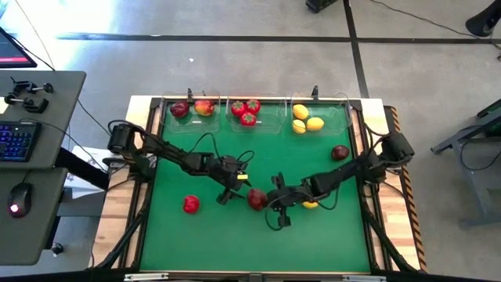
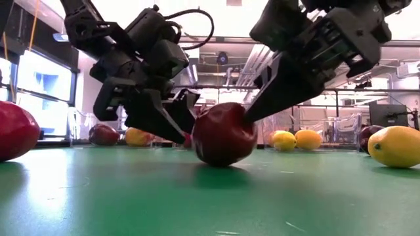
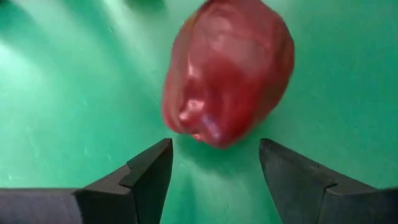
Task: Sort produce into baskets
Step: Put the bottom apple into the left transparent bin
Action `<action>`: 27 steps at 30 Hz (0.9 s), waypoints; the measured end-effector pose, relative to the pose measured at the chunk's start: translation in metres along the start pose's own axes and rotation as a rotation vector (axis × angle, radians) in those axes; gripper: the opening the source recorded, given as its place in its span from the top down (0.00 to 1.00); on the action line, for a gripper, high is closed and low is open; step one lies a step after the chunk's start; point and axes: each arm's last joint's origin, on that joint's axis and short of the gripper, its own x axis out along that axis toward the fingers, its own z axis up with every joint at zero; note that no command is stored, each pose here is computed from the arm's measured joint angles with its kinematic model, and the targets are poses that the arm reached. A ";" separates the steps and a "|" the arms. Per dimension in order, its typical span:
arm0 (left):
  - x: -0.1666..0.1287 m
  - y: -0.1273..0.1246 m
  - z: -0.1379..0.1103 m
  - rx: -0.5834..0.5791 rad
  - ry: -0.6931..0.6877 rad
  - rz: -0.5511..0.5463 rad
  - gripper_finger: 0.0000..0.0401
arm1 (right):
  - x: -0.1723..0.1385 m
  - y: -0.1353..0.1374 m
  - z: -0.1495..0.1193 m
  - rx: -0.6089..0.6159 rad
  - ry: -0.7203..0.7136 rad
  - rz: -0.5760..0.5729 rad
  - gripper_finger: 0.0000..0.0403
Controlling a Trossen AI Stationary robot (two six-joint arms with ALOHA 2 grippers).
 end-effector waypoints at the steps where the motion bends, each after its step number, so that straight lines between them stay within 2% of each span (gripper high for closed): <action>1: 0.001 0.000 0.000 0.001 -0.004 0.002 0.43 | 0.000 -0.002 -0.001 0.004 0.005 -0.005 1.00; 7: 0.007 0.000 -0.006 0.011 0.012 -0.001 0.43 | 0.001 -0.013 -0.010 0.025 0.035 -0.048 1.00; 13: 0.011 0.004 0.000 -0.025 0.015 -0.008 0.42 | 0.001 -0.014 -0.012 0.019 0.028 -0.046 1.00; 20: 0.013 0.007 0.009 -0.082 0.045 -0.024 0.37 | 0.001 -0.014 -0.013 0.013 0.035 -0.048 1.00; 27: 0.012 0.008 0.012 -0.091 0.085 -0.041 0.32 | 0.001 -0.015 -0.013 0.017 0.035 -0.064 1.00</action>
